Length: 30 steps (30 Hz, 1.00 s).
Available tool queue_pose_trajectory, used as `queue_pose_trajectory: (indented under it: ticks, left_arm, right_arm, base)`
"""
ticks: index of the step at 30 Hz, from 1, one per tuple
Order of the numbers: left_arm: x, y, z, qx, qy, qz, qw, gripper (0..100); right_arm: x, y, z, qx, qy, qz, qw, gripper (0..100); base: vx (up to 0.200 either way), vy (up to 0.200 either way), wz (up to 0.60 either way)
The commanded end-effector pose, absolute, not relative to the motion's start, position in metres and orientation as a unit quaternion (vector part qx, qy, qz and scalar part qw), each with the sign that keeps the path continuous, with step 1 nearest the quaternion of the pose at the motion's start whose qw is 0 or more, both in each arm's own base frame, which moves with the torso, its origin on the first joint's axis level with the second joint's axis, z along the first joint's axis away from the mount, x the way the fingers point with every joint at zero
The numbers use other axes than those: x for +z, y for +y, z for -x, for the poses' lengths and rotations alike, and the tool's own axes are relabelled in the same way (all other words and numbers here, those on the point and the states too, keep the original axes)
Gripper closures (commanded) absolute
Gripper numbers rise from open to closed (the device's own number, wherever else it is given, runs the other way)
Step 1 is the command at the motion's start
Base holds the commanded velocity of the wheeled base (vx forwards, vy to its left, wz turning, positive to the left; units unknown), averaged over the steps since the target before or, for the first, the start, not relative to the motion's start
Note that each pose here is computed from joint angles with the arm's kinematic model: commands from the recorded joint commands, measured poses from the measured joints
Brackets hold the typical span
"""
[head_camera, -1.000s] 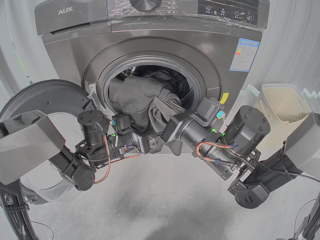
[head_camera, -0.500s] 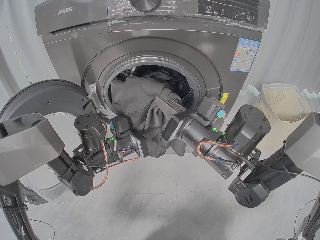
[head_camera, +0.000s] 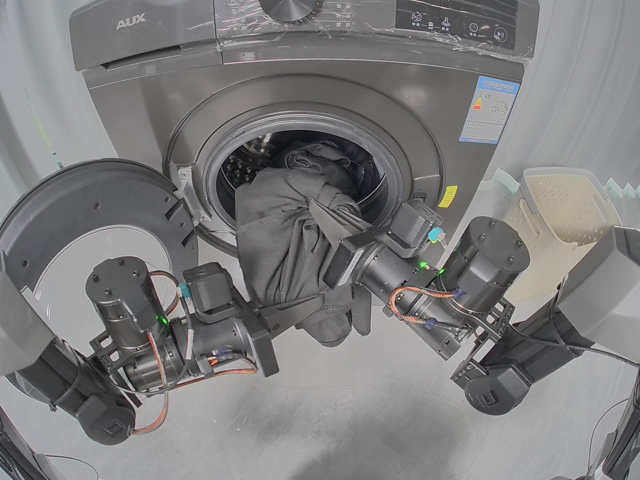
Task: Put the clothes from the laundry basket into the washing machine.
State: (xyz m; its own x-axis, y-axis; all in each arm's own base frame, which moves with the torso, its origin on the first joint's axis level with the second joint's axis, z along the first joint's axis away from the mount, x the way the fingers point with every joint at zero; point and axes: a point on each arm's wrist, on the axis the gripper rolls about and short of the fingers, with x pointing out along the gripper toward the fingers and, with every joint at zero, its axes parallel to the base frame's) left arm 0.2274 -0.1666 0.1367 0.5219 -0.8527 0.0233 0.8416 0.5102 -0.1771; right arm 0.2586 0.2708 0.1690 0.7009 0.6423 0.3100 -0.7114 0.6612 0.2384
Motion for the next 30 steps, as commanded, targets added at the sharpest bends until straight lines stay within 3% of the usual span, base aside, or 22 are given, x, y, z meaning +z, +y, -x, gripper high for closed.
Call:
queue_pose_trajectory:
  ticks: [1,8,15,23,30]
  left_arm:
    - [0.150,-0.163,-0.216,-0.495,0.003,0.087,0.865,100]
    - [0.146,-0.156,-0.257,-0.429,-0.011,0.092,0.899,100]
    - [0.139,-0.158,-0.289,-0.362,-0.031,0.100,0.926,100]
    - [0.144,-0.167,-0.307,-0.314,-0.075,0.113,0.940,100]
    - [0.149,-0.170,-0.306,-0.319,-0.091,0.116,0.936,100]
  right_arm:
    - [0.165,0.272,-0.259,0.374,-0.095,-0.173,0.906,0]
    - [0.159,0.263,-0.256,0.369,-0.082,-0.173,0.910,0]
    - [0.157,0.245,-0.273,0.329,-0.082,-0.169,0.926,0]
    - [0.130,0.226,-0.260,0.322,-0.026,-0.139,0.936,0]
    - [0.102,0.234,-0.253,0.341,0.020,-0.115,0.933,0]
  base:
    - [0.000,0.000,0.00]
    - [0.000,0.000,0.00]
    - [0.000,0.000,0.00]
    - [0.000,0.000,0.00]
    - [0.000,0.000,0.00]
